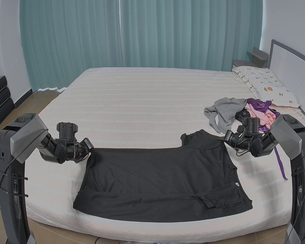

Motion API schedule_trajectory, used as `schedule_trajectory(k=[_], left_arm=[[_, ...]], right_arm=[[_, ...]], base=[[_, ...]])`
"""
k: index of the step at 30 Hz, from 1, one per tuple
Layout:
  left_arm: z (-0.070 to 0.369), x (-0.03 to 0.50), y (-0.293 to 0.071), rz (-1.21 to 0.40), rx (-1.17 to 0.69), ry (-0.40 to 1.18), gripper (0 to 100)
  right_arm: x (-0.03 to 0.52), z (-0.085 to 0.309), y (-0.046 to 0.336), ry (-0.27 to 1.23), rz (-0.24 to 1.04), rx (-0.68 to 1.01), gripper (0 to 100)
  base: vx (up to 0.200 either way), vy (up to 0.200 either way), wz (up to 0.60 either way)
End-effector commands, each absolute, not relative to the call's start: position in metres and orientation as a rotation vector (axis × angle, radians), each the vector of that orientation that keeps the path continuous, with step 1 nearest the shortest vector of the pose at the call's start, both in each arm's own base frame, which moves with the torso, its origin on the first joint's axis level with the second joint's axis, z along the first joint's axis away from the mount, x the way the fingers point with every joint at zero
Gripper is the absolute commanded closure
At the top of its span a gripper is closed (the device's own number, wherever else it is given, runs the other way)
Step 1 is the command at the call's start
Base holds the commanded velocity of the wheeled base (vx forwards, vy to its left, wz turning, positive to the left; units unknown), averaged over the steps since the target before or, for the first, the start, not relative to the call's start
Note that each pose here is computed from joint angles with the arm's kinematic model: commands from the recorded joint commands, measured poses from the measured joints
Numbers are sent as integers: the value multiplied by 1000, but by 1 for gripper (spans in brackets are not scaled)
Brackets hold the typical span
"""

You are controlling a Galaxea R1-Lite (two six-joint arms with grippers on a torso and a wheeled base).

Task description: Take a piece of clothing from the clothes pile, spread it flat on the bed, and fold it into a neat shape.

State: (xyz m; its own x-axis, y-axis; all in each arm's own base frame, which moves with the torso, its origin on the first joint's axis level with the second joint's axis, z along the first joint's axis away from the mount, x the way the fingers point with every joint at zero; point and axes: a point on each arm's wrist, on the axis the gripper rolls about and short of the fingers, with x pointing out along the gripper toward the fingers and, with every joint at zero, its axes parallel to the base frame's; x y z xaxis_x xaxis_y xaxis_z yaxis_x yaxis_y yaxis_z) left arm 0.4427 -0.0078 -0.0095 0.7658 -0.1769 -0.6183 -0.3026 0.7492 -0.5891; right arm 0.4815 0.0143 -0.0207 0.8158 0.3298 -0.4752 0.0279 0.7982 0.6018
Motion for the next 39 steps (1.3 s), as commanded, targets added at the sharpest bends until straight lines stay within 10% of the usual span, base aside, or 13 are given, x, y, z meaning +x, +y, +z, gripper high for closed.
schedule_trajectory(k=[1,39], left_arm=[[3,441,-5,71,-740,678,100],[17,432,2,53,-790,582,100]], right_arm=[[473,5,11,513,183,680,100],[445,10,-3,478,154,731,100]], base=[[0,0,0],[0,0,0]])
